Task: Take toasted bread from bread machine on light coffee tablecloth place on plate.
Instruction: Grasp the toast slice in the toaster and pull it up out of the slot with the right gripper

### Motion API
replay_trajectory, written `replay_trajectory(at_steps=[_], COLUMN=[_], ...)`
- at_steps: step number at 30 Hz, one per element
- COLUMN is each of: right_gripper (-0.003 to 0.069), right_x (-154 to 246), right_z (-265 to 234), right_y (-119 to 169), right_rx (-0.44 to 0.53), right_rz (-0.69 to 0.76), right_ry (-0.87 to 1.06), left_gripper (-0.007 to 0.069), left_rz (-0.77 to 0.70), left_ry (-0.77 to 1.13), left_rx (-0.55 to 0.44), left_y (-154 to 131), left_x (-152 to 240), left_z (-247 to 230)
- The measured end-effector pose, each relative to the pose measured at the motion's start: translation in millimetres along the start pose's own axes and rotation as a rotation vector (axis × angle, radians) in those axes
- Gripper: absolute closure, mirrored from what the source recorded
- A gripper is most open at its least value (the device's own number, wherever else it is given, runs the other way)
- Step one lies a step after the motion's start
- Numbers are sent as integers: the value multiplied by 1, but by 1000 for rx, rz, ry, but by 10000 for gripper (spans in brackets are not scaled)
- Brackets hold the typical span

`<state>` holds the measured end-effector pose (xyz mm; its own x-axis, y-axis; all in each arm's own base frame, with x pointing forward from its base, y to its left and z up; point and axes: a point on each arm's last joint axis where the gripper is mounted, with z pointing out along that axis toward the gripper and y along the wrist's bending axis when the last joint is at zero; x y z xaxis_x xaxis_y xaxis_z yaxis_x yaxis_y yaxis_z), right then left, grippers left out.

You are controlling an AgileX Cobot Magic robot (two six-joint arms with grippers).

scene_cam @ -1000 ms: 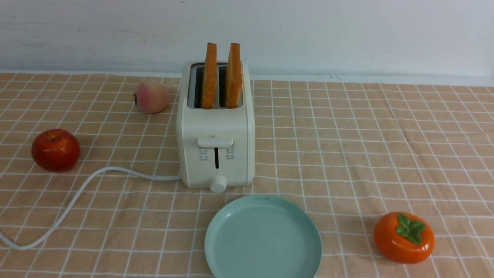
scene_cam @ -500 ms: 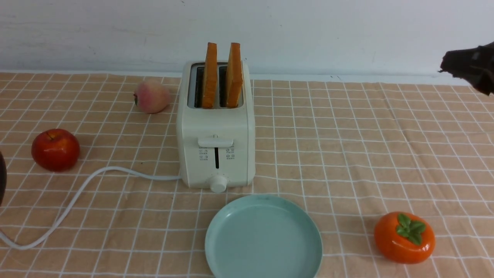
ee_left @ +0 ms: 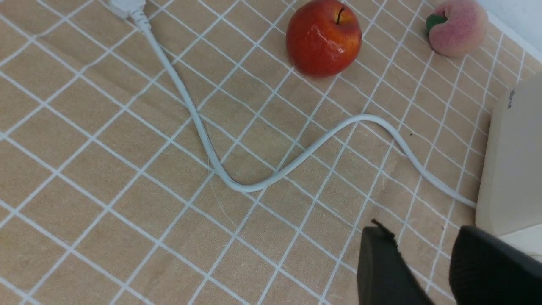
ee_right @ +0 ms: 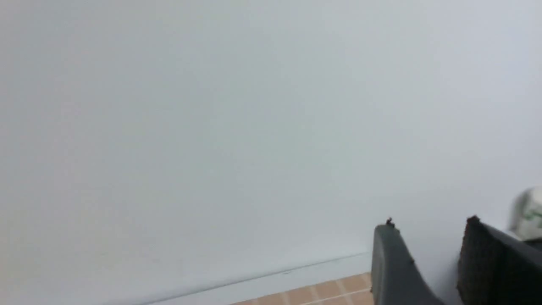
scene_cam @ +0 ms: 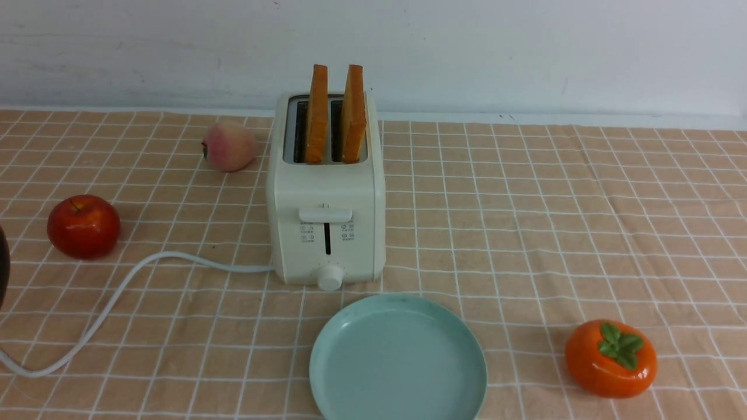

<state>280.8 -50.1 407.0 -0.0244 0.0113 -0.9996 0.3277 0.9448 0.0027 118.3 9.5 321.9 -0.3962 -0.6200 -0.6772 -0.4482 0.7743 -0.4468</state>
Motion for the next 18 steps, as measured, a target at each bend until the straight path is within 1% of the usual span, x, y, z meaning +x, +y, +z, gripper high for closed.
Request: replay_trajectory(at_steps=[1, 2, 3, 5, 9, 10, 11, 12, 14, 15, 16, 18], right_gripper=[419, 419, 419, 419, 419, 419, 419, 419, 419, 419, 419, 419], right_x=[2, 3, 8, 15, 29, 30, 34, 42, 54, 58, 68, 79], right_z=[0, 0, 0, 0, -1, -1, -2, -5, -10, -11, -15, -19], right_y=[-3, -4, -8, -12, -17, -17, -18, -19, -17, -16, -11, 2], right_rx=[34, 40, 87, 129, 184, 190, 198, 210, 194, 180, 127, 11], right_rz=[-11, -11, -46, -71, -58, -76, -53, -64, -28, -45, -33, 26], right_ry=[5, 9, 30, 73, 207, 220, 268, 360, 499, 553, 663, 787], left_gripper=[387, 387, 387, 387, 387, 387, 387, 387, 387, 387, 387, 387], left_rz=[0, 0, 0, 0, -3, -4, -5, -5, -5, -6, -8, -16], left_ry=[0, 0, 0, 0, 2, 3, 4, 4, 4, 4, 6, 15], left_rx=[0, 0, 0, 0, 2, 3, 3, 3, 3, 4, 5, 14], left_y=[0, 0, 0, 0, 0, 0, 0, 0, 0, 0, 0, -1], left_x=[0, 0, 0, 0, 0, 0, 0, 0, 0, 0, 1, 1], left_z=[0, 0, 0, 0, 0, 0, 0, 0, 0, 0, 0, 0])
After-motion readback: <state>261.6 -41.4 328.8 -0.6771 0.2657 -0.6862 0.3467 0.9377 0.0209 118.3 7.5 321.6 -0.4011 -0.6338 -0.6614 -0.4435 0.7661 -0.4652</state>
